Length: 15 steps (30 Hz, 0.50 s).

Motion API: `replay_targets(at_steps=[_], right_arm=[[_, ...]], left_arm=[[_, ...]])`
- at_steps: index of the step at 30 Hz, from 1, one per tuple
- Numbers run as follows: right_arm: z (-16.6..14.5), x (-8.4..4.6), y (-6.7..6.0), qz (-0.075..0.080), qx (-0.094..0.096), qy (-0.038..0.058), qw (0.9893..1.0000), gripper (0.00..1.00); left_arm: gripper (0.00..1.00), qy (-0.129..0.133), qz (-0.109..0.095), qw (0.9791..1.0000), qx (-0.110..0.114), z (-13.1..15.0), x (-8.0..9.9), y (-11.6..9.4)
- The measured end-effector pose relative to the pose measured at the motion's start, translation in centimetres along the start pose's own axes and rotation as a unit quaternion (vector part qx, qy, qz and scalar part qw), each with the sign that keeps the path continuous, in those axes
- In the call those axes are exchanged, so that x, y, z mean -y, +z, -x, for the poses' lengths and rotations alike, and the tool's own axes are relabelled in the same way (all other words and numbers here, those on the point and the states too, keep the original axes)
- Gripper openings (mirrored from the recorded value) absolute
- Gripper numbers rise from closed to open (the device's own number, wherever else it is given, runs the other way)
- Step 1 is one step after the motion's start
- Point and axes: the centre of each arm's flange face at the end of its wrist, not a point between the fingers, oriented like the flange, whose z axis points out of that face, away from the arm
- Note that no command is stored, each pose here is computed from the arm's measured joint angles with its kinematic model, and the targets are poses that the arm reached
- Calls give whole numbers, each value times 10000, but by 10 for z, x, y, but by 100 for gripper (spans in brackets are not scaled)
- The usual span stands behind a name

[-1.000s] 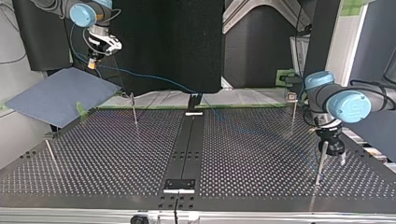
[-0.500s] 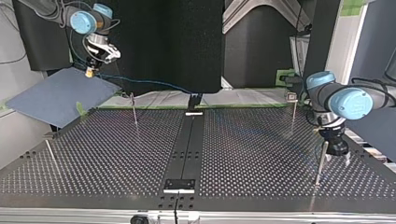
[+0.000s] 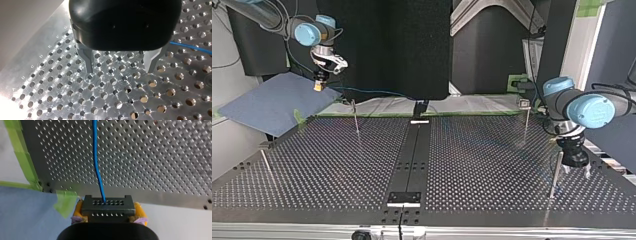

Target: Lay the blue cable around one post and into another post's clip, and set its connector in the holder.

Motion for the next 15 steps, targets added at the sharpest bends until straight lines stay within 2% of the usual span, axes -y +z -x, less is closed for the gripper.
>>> replay_targets(at_steps=[4,9,15], right_arm=[[19,3,1,-193,21,-5,9998,0],[39,-1,2,-331,20,25,9994,0],[43,-3,9,-523,-109,-5,9986,0]], left_arm=[[100,5,9,10000,12,1,-1,0],[100,6,16,10000,23,1,-2,1],[100,14,28,10000,34,3,-3,2]])
